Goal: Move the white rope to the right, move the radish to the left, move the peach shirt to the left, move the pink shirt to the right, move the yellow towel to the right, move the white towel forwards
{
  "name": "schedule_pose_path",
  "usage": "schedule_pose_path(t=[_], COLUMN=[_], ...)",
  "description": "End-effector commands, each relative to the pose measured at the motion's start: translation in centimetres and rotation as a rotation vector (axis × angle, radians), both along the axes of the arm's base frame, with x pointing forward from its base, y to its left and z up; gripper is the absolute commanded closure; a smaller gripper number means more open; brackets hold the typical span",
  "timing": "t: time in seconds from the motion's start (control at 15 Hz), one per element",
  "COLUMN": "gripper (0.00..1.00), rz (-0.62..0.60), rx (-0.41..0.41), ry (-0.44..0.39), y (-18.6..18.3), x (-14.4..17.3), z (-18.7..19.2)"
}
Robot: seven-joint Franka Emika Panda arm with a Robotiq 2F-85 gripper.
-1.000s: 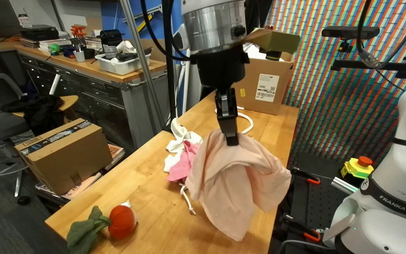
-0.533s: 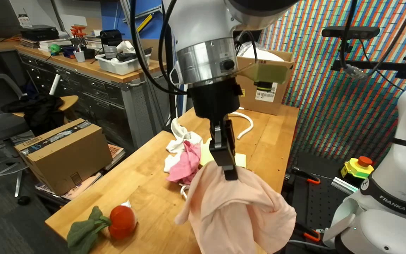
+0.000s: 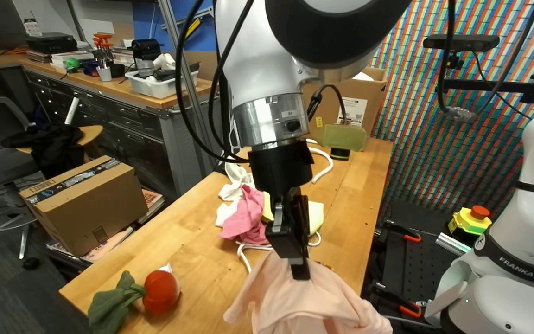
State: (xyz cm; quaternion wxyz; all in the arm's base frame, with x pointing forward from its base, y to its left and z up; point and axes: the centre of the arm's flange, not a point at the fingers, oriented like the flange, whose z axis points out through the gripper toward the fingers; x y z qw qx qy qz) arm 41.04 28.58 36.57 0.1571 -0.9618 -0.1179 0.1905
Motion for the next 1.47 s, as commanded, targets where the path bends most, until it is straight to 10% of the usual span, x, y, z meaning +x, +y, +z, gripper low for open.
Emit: schedule_pose_path(t=[0.0, 0.67, 0.73, 1.4], gripper=[0.98, 0.96, 0.66, 0.00], rz=[-0.103, -0.253, -0.251, -0.236], rx=[0.047, 0.058, 0.050, 0.018], ry=[-0.030, -0.099, -0.094, -0.079], y=[1.1, 1.3, 1.2, 0.7], x=[-0.5, 1.1, 1.1, 1.5], z=[-1.2, -4.1, -4.4, -5.1])
